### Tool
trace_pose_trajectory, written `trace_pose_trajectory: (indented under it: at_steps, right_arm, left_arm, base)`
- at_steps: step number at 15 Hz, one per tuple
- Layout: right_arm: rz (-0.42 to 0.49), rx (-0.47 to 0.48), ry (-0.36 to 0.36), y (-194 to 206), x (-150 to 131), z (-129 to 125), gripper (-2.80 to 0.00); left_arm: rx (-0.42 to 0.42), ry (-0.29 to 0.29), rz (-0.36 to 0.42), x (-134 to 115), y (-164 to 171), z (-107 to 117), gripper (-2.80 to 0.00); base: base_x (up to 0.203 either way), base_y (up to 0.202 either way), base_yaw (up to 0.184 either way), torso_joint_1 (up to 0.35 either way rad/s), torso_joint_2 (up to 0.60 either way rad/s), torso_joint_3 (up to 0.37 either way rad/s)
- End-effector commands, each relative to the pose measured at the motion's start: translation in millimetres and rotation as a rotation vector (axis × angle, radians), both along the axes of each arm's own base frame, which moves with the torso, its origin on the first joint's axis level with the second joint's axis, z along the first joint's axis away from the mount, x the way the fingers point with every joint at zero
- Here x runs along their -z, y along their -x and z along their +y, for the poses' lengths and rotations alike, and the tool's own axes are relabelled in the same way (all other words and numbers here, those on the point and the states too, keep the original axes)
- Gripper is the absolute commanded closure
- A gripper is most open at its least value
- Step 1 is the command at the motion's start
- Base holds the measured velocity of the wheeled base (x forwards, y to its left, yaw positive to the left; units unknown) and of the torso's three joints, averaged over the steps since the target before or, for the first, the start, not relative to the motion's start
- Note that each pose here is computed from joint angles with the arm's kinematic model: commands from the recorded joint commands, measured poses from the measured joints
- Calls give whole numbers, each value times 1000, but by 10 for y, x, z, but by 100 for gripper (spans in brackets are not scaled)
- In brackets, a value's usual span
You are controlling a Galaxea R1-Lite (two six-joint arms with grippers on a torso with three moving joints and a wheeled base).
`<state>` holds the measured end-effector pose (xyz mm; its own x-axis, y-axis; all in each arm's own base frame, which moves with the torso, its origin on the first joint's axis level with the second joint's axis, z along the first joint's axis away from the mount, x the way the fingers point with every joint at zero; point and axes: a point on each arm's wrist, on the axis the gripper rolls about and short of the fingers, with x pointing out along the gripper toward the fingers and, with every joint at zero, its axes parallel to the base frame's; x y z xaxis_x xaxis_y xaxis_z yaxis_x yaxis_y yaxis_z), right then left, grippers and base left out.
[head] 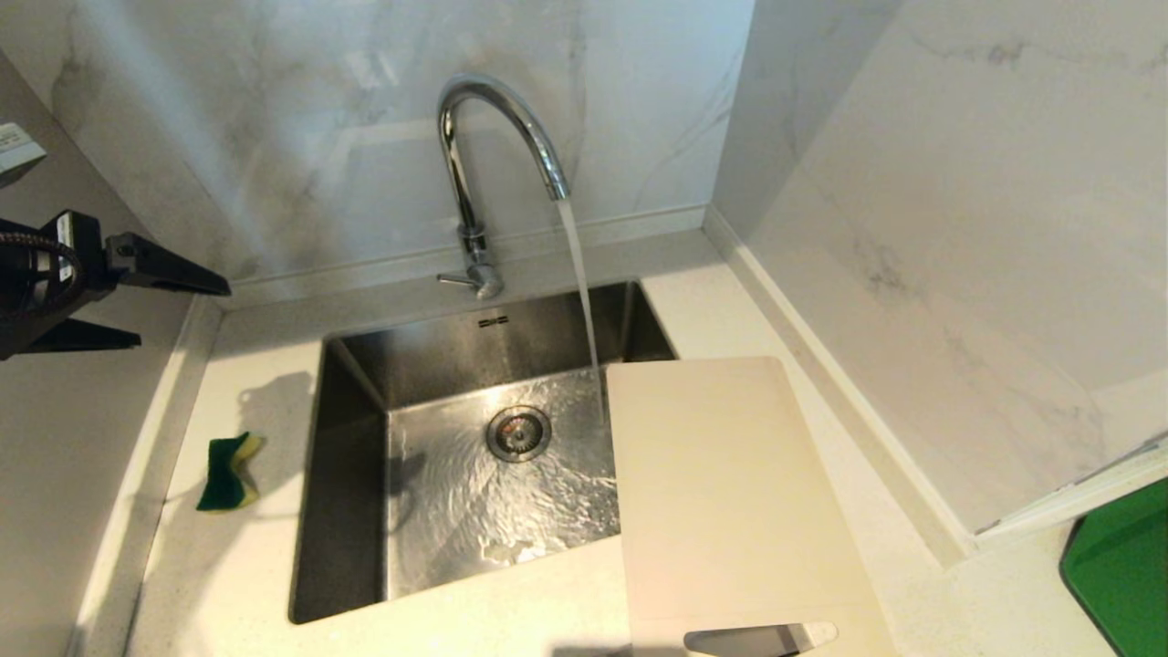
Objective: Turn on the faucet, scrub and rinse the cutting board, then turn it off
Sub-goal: Turn off the tap
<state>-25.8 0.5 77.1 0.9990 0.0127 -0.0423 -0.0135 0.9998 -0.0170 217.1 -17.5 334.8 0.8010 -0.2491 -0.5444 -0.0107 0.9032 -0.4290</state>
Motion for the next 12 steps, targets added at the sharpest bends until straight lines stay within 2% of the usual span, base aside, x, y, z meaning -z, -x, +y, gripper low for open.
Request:
trace_pose_trajectory:
  at_steps: [1, 4, 7, 12]
  right_arm:
    - [-1, -1, 1, 0, -1, 0, 0]
    - [0, -1, 1, 0, 0, 0, 0]
    - [1, -1, 1, 0, 1, 0, 0]
    - [-1, -2, 1, 0, -1, 0, 0]
  left_arm:
    - [19, 14, -21, -74, -57, -62, -280]
    - [80, 40, -47, -138, -48, -227, -280]
    - [127, 106, -52, -117, -169, -462, -280]
    - [126, 112, -30, -21, -460, -549, -280]
  base:
    - [0, 0, 0, 0, 0, 0]
    - [0, 0, 0, 0, 0, 0]
    - [0, 0, 0, 0, 0, 0]
    - [0, 0, 0, 0, 0, 0]
